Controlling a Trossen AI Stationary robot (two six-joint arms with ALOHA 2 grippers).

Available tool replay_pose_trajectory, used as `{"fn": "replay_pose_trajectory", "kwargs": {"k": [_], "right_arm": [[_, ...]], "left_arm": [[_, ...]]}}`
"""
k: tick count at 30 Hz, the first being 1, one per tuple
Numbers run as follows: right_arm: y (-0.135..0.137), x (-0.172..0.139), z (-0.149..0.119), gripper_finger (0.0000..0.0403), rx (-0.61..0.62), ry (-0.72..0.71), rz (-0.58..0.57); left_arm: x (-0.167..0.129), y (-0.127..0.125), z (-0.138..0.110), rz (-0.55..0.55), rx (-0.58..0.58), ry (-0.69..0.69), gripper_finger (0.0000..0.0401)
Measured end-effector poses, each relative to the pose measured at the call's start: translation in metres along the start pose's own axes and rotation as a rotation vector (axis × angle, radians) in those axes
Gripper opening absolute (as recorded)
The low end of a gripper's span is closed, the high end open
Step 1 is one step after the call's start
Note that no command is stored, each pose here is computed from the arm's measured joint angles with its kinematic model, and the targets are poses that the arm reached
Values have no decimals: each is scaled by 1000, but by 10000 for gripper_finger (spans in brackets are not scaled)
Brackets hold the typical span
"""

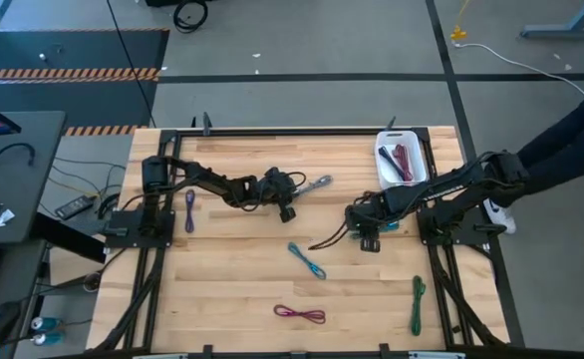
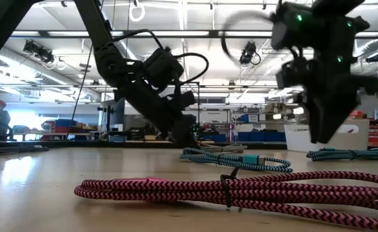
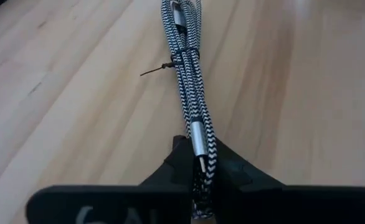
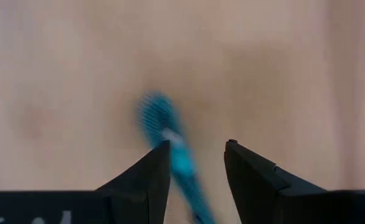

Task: Pick and place USB-C Cables
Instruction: Put the black white charger cable into the bin

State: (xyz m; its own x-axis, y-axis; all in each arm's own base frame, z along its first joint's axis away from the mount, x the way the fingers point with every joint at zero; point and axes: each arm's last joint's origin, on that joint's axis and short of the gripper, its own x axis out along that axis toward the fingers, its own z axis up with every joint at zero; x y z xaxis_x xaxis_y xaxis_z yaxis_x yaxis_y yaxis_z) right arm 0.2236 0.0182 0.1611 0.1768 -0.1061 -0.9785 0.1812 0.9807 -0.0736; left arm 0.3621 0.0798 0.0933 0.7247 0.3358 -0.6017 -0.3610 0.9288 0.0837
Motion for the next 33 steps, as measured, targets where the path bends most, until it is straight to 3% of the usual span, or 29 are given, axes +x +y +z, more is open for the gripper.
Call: {"fn": "replay_pose_trajectory", "kwargs": {"k": [3,6,10,14,18,22,28,33], "right_arm": [[-2,4,-7,155,34,26,-86],[1,3,-9,155,25,23,-80],[7,-2,-16,155,19,45,-83],[12,-14,-34,155,46,125,-116],[16,-30,-53,155,69,173,-137],[22,-45,-67,155,86,152,-119],[31,-60,-79,155,116,63,-52],[37,-67,-85,155,117,3,-12]], "left_arm": [[-6,-3,19,-7,-5,-51,28],[-16,-6,53,-18,-26,-177,28],[-22,-9,92,-28,-22,-230,28],[-26,-2,152,-37,6,-298,28],[-7,11,192,-84,43,-261,28],[23,26,229,-164,39,-309,27],[82,34,246,-239,9,-379,27],[110,41,226,-271,-107,-639,27]]}}
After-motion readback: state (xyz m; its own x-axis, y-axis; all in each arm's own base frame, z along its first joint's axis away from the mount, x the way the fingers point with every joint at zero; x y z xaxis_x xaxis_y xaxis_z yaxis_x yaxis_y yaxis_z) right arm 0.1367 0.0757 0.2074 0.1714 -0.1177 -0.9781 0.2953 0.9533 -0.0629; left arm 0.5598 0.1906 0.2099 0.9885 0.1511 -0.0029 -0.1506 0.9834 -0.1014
